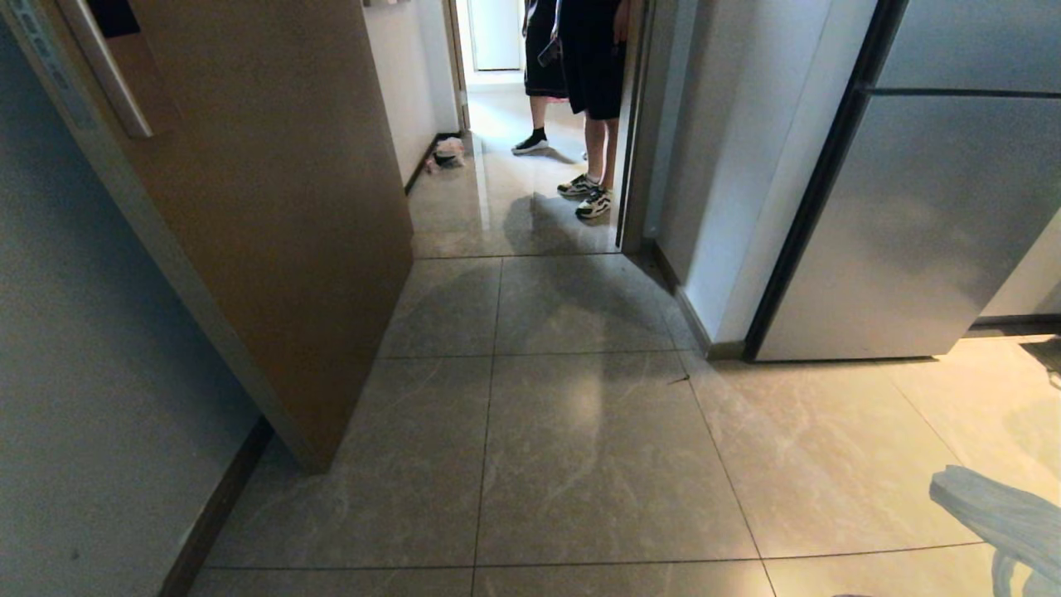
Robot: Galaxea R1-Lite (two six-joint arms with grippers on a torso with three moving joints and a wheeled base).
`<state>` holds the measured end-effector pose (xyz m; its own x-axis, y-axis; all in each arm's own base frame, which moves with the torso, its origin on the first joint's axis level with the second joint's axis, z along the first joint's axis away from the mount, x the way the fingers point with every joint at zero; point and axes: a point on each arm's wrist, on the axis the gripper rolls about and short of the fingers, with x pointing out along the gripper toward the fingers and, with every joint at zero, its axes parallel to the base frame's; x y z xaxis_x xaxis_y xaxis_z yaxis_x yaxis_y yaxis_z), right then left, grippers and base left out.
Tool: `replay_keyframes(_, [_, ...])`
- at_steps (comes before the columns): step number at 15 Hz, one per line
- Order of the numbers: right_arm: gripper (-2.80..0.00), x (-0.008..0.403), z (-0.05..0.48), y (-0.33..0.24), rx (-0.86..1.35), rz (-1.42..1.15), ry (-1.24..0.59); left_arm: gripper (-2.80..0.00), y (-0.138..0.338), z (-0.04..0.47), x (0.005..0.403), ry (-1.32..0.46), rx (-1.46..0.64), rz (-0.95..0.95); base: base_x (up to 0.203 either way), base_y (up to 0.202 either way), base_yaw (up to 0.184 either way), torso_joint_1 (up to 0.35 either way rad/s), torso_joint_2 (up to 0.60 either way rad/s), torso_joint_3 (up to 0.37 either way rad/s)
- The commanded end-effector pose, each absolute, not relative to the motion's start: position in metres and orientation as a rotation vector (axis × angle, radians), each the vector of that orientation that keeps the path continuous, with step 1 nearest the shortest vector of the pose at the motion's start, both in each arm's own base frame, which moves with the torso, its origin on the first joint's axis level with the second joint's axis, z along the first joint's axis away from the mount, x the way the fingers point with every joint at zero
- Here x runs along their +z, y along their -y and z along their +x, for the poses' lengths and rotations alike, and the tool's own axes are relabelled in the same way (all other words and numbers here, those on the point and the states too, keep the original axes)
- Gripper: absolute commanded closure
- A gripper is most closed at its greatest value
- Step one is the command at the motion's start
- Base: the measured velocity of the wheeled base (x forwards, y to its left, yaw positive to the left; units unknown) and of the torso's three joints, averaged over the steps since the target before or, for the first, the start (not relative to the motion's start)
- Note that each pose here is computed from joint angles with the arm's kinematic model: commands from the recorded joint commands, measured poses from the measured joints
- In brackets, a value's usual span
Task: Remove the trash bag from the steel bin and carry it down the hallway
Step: Put the trash bag at the door
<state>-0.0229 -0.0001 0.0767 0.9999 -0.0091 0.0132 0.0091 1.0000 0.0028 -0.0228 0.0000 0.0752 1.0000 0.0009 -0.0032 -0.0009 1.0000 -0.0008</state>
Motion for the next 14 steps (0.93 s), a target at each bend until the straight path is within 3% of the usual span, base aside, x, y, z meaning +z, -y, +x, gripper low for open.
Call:
replay_keyframes(1, [0.00,0.0758,-0.0259,0.0001,-0.009,0.003,0.052,0.00,0.0000,-0.0228,0.0752,-0.003,0.002,-0.002,0.194,0.000,0.000,0.002,0.00,0.004])
replay_keyframes(14, [0.00,0.0760,-0.0259,0.0001,-0.009,0.003,0.053,0.00,0.0000,-0.0228,0.0752,-0.003,0.002,-0.002,0.192,0.000,0.001,0.002,0.00,0.002])
